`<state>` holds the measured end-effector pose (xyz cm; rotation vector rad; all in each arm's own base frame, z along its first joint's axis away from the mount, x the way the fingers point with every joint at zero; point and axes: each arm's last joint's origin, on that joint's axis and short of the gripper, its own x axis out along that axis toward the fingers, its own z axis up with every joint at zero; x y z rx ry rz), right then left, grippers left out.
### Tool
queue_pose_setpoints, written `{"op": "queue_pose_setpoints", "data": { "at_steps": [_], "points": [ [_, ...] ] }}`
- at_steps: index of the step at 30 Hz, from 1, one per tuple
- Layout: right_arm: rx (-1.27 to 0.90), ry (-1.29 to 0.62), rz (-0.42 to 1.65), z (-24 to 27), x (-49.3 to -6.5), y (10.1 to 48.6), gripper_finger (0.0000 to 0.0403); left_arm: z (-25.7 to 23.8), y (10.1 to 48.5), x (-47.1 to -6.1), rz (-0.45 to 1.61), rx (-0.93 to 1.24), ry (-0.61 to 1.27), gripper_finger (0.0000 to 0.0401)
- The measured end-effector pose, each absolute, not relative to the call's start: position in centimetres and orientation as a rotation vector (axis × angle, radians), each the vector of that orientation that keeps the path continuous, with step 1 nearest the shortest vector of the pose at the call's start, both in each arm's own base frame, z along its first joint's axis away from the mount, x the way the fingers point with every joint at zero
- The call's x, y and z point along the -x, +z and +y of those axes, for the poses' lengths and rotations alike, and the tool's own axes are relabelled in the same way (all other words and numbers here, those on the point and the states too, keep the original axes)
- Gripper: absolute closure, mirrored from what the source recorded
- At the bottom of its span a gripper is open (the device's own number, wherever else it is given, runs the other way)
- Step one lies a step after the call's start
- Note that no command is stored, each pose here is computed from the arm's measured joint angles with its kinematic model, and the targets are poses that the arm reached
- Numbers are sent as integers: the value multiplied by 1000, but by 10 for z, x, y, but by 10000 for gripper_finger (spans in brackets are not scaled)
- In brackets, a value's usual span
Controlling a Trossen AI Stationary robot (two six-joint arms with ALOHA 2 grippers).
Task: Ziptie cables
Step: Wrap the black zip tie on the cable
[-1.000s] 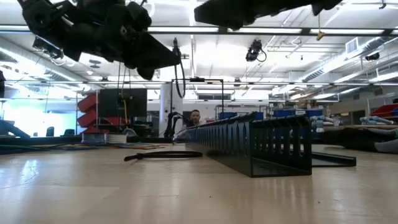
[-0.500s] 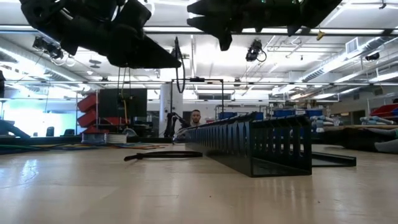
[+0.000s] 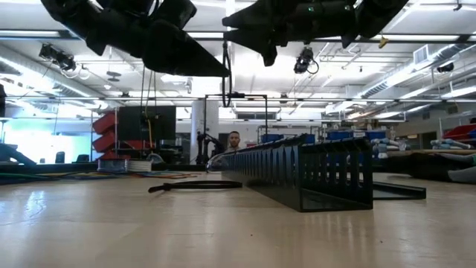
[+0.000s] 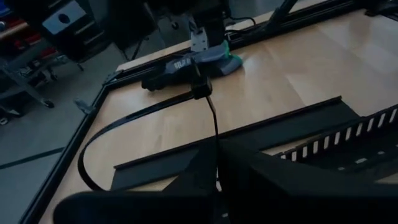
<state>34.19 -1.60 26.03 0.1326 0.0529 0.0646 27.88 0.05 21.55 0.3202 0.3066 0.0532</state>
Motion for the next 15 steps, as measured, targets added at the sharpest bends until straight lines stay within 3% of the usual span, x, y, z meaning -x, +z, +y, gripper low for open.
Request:
{"op": "queue_pose_setpoints", "data": {
  "at_steps": [15],
  "points": [
    [-133, 14, 94, -19, -341, 256, 260, -2, 218, -279, 281, -253, 54, 401]
  ]
}}
